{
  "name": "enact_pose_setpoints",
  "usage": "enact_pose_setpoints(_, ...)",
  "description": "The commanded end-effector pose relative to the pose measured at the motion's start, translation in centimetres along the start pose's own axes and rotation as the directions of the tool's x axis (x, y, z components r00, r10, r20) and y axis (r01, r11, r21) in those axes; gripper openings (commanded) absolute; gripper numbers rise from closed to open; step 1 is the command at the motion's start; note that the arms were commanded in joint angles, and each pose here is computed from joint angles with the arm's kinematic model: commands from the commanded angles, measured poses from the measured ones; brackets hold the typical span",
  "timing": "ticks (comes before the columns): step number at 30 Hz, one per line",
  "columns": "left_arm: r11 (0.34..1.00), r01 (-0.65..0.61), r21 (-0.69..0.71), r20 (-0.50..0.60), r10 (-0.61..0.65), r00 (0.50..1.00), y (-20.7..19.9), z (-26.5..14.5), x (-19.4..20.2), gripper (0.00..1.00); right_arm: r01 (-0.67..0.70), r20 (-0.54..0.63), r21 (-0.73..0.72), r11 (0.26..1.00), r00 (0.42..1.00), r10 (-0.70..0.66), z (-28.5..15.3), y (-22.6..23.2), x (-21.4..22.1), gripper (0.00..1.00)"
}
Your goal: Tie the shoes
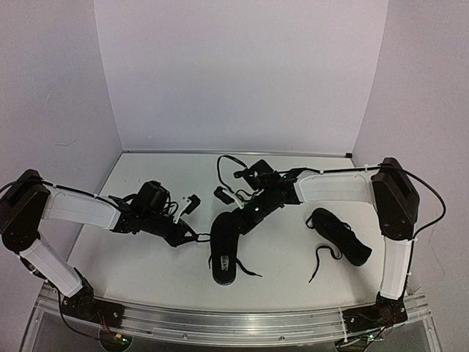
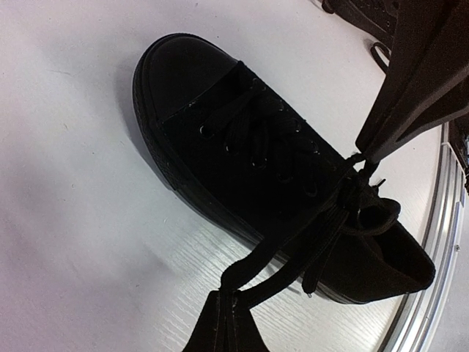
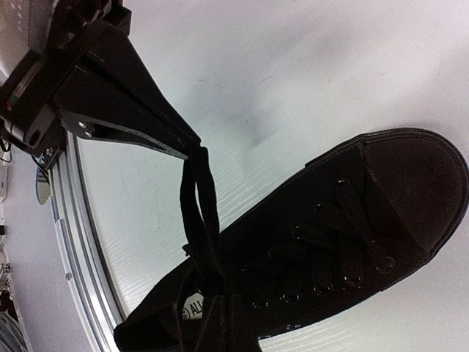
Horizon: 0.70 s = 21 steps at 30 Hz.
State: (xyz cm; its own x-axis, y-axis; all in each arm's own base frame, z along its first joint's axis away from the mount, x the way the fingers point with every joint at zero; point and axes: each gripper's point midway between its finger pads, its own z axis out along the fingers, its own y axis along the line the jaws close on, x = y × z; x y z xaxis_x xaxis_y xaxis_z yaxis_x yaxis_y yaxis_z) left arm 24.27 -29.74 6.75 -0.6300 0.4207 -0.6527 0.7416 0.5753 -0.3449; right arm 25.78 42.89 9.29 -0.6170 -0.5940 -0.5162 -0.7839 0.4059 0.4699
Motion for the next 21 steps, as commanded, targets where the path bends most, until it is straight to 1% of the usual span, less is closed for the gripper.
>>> enact_pose_setpoints(1, 1.0, 0.0, -0.028, 0.011, 0.001, 1.0, 0.6, -0.1, -0.6, 0.0, 0.017, 0.073, -0.002, 1.0, 0.997, -0.017, -1.5, 0.8, -1.6, 0.0)
enact_pose_setpoints(6, 0.998, -0.001, -0.062, 0.025, 0.002, 1.0, 1.0, -0.5, -0.6, 0.0, 0.003, 0.096, -0.014, 1.0, 0.995, -0.002, -1.8, 0.7, -1.6, 0.0)
enact_pose_setpoints(12, 0.998, -0.002, -0.063, 0.014, 0.002, 1.0, 1.1, -0.2, -0.5, 0.0, -0.022, 0.147, -0.029, 0.999, 0.989, 0.026, -2.6, 0.5, -1.9, 0.0)
enact_pose_setpoints(15, 0.998, 0.006, -0.07, -0.009, -0.007, 1.0, 1.3, -0.1, 0.0, 0.0, -0.031, 0.143, -0.029, 0.999, 0.989, 0.035, -2.5, 0.3, -1.5, 0.0)
enact_pose_setpoints(21, 0.995, 0.01, -0.1, -0.018, -0.012, 1.0, 1.7, -0.4, 0.2, 0.0, -0.044, 0.129, -0.018, 0.999, 0.991, 0.046, -2.3, -0.2, -0.6, 0.0)
